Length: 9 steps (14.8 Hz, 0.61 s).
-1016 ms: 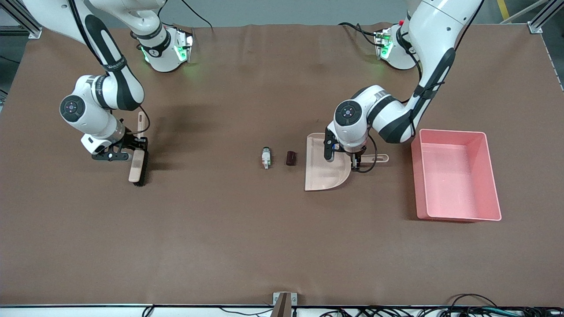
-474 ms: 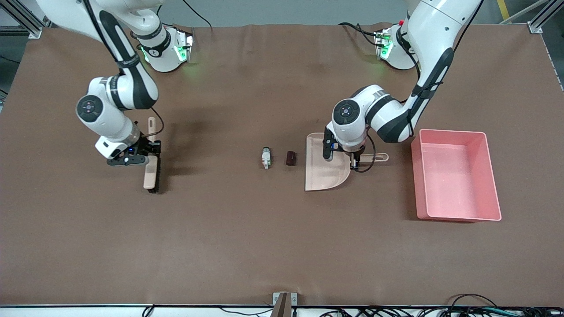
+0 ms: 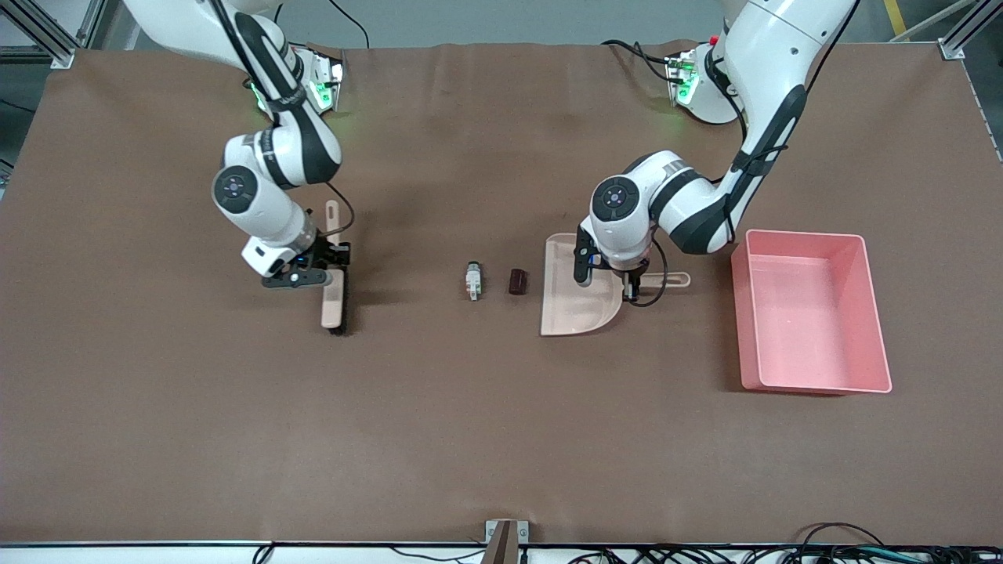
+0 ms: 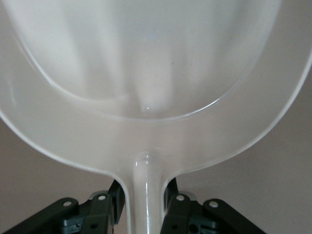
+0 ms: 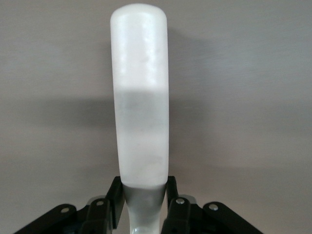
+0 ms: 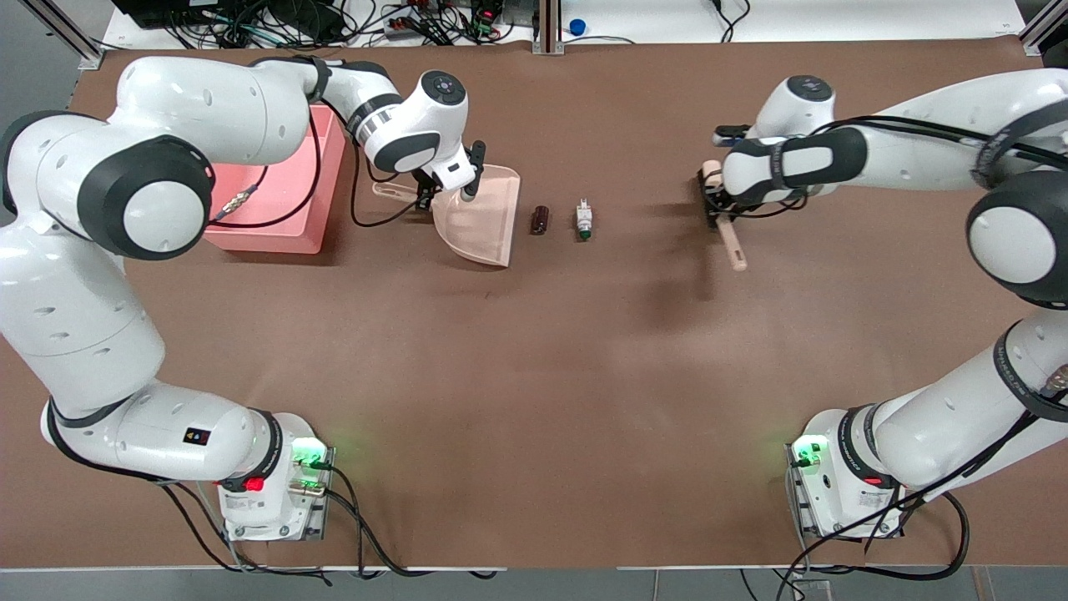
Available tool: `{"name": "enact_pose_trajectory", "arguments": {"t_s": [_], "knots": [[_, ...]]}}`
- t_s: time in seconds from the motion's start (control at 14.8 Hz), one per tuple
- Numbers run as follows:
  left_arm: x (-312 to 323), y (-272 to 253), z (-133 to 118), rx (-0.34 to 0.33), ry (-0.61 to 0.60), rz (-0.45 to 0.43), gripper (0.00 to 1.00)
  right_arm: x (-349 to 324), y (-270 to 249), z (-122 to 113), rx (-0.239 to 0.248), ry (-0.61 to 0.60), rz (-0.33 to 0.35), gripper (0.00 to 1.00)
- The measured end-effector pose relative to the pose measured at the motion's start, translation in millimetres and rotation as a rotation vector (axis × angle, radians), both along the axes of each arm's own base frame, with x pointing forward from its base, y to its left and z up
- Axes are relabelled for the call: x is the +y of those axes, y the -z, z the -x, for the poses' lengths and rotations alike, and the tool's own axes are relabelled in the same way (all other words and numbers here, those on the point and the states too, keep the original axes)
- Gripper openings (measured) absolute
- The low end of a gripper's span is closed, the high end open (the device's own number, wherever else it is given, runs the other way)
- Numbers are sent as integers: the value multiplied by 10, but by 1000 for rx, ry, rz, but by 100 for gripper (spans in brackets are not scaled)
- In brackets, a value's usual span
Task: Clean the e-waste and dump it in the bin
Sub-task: 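Carry the brush with the right gripper toward the components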
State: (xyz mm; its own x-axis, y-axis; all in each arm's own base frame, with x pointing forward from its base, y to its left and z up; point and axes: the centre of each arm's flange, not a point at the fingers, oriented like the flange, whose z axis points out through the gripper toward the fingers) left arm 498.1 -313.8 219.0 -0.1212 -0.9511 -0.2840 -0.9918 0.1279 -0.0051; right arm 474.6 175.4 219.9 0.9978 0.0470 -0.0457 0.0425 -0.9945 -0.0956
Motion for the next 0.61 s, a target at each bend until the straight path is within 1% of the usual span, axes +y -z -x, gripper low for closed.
{"name": "enact_pose_trajectory", "arguments": {"t_s": [0.07,0.2,0.41,0.61], "knots": [[0,0,0,0,1,0,34,150,42,-2,7,12,-7,39],[-2,3,1,0,3,-1,34,483,82,10,12,53,-7,39],[-2,3,2,1,4,-1,34,1028,104,132,16,115,-2,39],[4,11,-1,2,2,-1,34,1381,133,209,18,162,0,39]]}}
